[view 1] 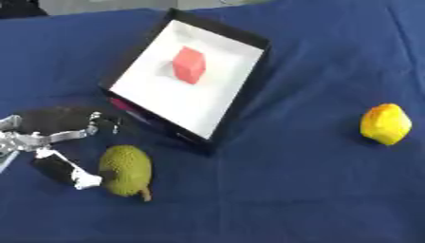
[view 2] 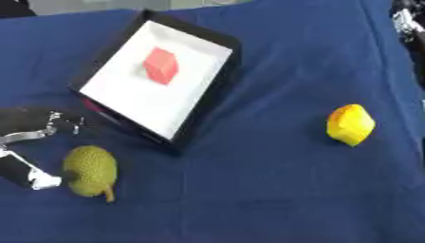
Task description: Pick up objects on the table and place them in the box.
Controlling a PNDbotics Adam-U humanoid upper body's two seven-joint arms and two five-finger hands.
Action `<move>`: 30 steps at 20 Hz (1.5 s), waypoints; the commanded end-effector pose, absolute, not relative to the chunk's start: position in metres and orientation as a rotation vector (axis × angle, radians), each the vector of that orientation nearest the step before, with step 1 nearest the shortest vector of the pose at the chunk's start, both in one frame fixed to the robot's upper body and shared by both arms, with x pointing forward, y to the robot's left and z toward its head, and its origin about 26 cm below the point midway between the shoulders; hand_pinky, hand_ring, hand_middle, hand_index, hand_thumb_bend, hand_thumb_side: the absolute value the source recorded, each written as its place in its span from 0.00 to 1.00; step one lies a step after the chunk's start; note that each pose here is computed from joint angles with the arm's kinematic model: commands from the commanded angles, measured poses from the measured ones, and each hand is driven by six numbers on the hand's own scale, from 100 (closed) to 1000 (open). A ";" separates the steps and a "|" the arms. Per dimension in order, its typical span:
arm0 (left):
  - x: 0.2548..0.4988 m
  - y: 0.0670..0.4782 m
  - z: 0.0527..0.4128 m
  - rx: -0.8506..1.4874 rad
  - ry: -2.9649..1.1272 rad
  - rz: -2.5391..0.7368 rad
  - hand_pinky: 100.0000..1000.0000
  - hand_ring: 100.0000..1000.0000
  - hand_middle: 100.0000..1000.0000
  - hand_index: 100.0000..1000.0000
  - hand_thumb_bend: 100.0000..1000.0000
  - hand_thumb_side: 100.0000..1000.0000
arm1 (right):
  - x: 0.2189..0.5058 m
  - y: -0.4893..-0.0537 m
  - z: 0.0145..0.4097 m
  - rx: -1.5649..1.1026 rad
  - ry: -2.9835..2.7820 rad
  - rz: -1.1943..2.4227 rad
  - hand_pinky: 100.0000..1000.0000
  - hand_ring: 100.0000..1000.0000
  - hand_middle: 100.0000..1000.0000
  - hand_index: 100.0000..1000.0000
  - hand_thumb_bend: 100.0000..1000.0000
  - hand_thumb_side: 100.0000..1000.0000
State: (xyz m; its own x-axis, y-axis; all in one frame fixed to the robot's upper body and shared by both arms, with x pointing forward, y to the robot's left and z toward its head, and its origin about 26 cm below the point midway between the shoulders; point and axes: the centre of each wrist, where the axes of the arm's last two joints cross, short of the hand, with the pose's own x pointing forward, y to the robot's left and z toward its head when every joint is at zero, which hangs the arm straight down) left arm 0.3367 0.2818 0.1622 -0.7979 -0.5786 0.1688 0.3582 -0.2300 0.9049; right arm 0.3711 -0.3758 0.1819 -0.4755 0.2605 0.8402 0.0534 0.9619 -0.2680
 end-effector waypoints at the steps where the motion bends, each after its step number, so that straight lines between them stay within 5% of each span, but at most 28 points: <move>1: 0.339 0.284 0.166 0.198 -1.298 -2.327 0.90 0.88 0.87 0.91 0.14 0.44 | 0.370 -0.378 0.198 -0.238 -2.099 0.263 1.00 1.00 1.00 0.95 0.00 0.41; 13: 0.341 0.290 0.146 0.208 -1.128 -2.563 0.92 0.89 0.88 0.97 0.14 0.51 | 0.370 -0.377 0.199 -0.236 -2.101 0.257 1.00 1.00 1.00 0.95 0.00 0.41; 18: 0.343 0.289 0.146 0.227 -1.085 -2.660 0.92 0.87 0.85 0.90 0.19 0.48 | 0.371 -0.377 0.199 -0.236 -2.099 0.256 1.00 1.00 1.00 0.95 0.00 0.41; 26: 0.335 0.280 0.177 0.341 -1.186 -2.696 0.71 0.60 0.55 0.56 0.32 0.19 | 0.370 -0.379 0.199 -0.245 -2.098 0.241 1.00 1.00 1.00 0.95 0.00 0.41; 30: 0.327 0.278 0.191 0.379 -1.280 -2.625 0.62 0.54 0.49 0.49 0.35 0.00 | 0.370 -0.380 0.198 -0.251 -2.096 0.239 1.00 1.00 1.00 0.95 0.00 0.41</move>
State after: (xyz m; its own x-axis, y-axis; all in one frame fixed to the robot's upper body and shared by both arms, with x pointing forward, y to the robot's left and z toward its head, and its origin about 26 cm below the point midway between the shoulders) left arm 0.3297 0.2704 0.1731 -0.8677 -0.4959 -0.0359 0.1531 -0.3351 0.9297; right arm 0.3721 -0.3749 0.1844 -0.4780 0.2520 0.8415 0.0640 0.9654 -0.2528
